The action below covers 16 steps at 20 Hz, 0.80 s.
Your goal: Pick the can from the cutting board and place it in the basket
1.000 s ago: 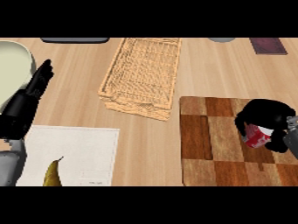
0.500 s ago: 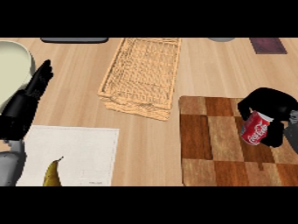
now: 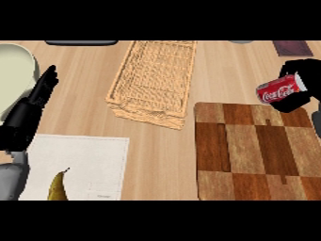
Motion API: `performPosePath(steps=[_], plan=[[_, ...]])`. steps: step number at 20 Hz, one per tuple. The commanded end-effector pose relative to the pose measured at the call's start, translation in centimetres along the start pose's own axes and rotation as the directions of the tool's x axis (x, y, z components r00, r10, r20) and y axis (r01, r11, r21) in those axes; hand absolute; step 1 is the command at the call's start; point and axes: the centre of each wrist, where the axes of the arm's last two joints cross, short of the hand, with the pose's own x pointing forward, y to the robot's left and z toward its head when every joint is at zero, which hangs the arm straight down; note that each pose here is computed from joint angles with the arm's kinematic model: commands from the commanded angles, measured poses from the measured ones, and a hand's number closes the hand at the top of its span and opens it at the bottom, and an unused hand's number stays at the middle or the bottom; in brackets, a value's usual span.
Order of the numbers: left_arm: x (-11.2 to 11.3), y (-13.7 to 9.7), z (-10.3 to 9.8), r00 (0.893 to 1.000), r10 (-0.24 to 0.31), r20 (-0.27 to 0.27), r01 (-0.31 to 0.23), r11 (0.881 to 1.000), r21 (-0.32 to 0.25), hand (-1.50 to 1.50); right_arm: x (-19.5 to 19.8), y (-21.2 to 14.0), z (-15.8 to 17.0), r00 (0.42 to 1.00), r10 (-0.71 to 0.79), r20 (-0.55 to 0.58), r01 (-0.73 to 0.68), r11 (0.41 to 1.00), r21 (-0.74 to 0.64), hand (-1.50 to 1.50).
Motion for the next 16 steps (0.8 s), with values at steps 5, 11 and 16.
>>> performPosePath(steps=[5,11,16], plan=[[0.2,0.6,-0.8,1.0,0.0,0.003,0.0,1.0,0.011,0.0,4.9,-8.4,-1.4,0.844,-0.457,0.282,0.528,0.802,-0.279,1.5],[-0.8,-0.6,-0.1,1.0,0.002,-0.018,-0.002,1.0,0.001,0.0,10.3,-15.9,-0.4,0.794,-0.453,0.405,0.576,0.773,-0.266,1.5],[1.1,-0.1,0.6,1.0,-0.003,0.003,0.003,1.0,-0.01,0.0,15.9,-20.0,1.0,0.75,-0.486,0.449,0.602,0.782,-0.158,1.5]])
